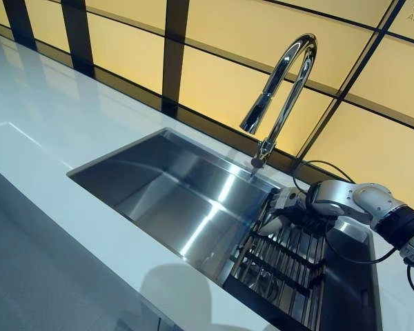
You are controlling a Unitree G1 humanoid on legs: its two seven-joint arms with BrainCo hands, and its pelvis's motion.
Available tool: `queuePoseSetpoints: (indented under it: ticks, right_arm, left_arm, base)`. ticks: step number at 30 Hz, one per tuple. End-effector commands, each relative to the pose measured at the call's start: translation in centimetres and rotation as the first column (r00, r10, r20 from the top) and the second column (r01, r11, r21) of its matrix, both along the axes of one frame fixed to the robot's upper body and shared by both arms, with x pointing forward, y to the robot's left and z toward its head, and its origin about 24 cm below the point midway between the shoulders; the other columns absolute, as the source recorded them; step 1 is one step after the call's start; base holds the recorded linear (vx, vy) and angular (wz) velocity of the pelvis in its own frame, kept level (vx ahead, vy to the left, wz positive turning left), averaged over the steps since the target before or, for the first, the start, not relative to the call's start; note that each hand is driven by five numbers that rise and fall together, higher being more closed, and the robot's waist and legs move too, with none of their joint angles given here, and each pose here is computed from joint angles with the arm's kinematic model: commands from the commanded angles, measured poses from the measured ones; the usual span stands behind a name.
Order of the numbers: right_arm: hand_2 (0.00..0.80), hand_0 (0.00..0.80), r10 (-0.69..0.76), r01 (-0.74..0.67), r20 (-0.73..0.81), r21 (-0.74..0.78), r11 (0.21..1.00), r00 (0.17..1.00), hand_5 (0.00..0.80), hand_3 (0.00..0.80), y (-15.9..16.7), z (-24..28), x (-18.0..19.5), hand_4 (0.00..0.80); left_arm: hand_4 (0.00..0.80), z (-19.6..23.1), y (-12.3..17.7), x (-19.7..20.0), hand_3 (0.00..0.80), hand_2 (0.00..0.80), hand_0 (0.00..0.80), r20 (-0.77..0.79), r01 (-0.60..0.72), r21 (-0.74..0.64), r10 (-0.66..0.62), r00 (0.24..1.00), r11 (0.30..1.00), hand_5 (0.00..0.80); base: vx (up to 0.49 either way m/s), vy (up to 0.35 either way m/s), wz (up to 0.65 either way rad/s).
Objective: Take plates into dishwasher
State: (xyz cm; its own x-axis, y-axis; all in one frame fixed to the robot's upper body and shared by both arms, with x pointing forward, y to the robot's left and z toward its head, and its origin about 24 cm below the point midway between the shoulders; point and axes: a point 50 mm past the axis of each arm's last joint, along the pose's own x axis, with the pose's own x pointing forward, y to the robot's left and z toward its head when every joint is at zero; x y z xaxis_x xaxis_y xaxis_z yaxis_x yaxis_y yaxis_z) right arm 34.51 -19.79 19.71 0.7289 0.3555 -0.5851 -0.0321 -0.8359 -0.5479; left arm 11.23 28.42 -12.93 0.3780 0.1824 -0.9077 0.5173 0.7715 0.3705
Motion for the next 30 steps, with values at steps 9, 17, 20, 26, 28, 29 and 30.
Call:
queuePoseSetpoints:
  ticks: [9, 17, 20, 26, 28, 29, 30]
  right_arm:
    - [0.8, 0.8, 0.019, -0.003, 0.064, -0.24, 0.971, 0.998, 0.8, 0.8, -5.1, 1.8, -1.6, 0.8]
    - [0.8, 0.8, -0.005, 0.043, 0.204, -0.185, 0.982, 0.979, 0.8, 0.8, -6.6, 4.0, -1.7, 0.8]
    - [0.8, 0.8, -0.009, 0.061, 0.354, -0.135, 0.989, 0.935, 0.8, 0.8, -7.3, 5.8, -1.5, 0.8]
    - [0.8, 0.8, -0.109, 0.08, 0.54, 0.076, 0.994, 0.835, 0.8, 0.8, -8.2, 9.1, -2.0, 0.8]
    - [0.8, 0.8, -0.178, 0.048, 0.598, 0.228, 0.973, 0.781, 0.8, 0.8, -8.4, 10.7, -2.4, 0.8]
    - [0.8, 0.8, -0.219, 0.018, 0.622, 0.312, 0.95, 0.752, 0.8, 0.8, -8.7, 11.5, -2.7, 0.8]
    - [0.8, 0.8, -0.248, -0.006, 0.644, 0.365, 0.931, 0.724, 0.8, 0.8, -9.0, 12.3, -3.0, 0.8]
  left_arm:
    - [0.0, -1.1, -0.9, -1.7, 0.0, 0.0, 0.0, -0.071, 0.0, -0.013, -0.001, 0.997, 1.0, 0.0]
    - [0.0, -1.5, -0.8, -2.9, 0.0, 0.0, 0.0, -0.088, -0.051, -0.019, 0.049, 0.995, 0.999, 0.0]
    - [0.0, -1.7, -0.8, -3.3, 0.0, 0.0, 0.0, -0.089, -0.074, -0.016, 0.072, 0.993, 0.997, 0.0]
    - [0.0, -1.6, -0.5, -3.3, 0.0, 0.0, 0.0, -0.084, -0.108, -0.018, 0.106, 0.991, 0.994, 0.0]
    - [0.0, -1.7, -0.5, -3.3, 0.0, 0.0, 0.0, -0.077, -0.118, -0.023, 0.116, 0.99, 0.993, 0.0]
    - [0.0, -1.7, -0.6, -3.3, 0.0, 0.0, 0.0, -0.074, -0.12, -0.026, 0.118, 0.99, 0.992, 0.0]
    - [0.0, -1.7, -0.6, -3.2, 0.0, 0.0, 0.0, -0.07, -0.121, -0.028, 0.119, 0.99, 0.992, 0.0]
  base:
    - [-0.008, 0.107, -0.07]
    - [-0.003, 0.101, -0.13]
    - [-0.022, 0.104, -0.15]
    - [-0.024, 0.107, -0.24]
    - [-0.024, 0.107, -0.21]
    - [-0.025, 0.12, -0.29]
    - [-0.023, 0.121, -0.28]
